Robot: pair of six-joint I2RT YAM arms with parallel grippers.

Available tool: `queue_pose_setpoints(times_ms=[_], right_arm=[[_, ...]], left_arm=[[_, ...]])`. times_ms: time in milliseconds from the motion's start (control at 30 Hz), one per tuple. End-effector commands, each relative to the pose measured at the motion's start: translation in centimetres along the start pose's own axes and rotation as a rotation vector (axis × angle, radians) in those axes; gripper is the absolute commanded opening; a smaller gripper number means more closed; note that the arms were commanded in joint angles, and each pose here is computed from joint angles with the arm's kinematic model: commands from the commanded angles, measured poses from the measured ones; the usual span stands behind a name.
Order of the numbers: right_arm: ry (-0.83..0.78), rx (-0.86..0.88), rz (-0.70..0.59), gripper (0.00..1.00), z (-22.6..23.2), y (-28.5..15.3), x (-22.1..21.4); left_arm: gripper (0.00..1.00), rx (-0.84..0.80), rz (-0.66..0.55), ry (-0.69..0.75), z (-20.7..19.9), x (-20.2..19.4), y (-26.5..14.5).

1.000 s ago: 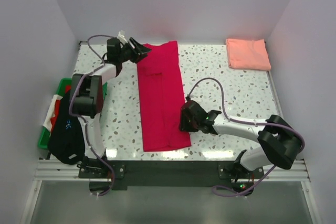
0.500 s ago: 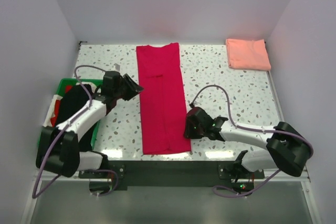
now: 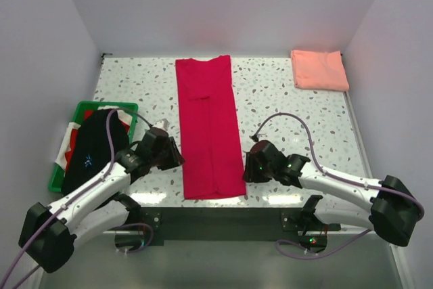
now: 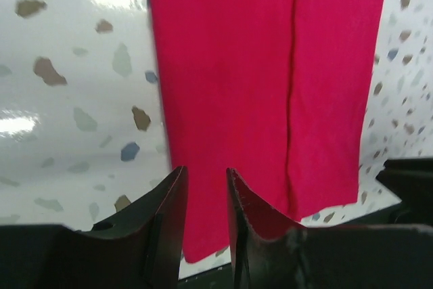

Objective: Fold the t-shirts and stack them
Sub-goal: Fold the tshirt

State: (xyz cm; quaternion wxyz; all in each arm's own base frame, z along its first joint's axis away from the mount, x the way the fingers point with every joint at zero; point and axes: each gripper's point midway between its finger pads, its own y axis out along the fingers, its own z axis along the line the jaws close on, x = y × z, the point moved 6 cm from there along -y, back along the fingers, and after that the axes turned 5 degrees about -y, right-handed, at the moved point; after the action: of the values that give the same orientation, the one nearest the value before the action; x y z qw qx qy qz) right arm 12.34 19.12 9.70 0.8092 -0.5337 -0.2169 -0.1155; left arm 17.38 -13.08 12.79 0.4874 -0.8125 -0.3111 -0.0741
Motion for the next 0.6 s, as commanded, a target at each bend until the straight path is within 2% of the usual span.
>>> queue_pose_setpoints(times_ms=[0,200,567], right_arm=[[-0.060,0.000,-0.001,0.39,0.5,-0.9,0.8],[-0.115,0.017,0.032,0.38,0.9,-0.6,0.6],[-0.196,-0.035,0.037,0.37,2.0,0.1,-0.2]], left_arm=[[0.34,0.074,0.027,0.048,0.4,-2.4,-0.2],[0.34,0.172,0.059,0.161,-0.2,-6.2,-0.4],[0.38,0.213,0.086,0.273,-1.3,-8.6,-1.0]])
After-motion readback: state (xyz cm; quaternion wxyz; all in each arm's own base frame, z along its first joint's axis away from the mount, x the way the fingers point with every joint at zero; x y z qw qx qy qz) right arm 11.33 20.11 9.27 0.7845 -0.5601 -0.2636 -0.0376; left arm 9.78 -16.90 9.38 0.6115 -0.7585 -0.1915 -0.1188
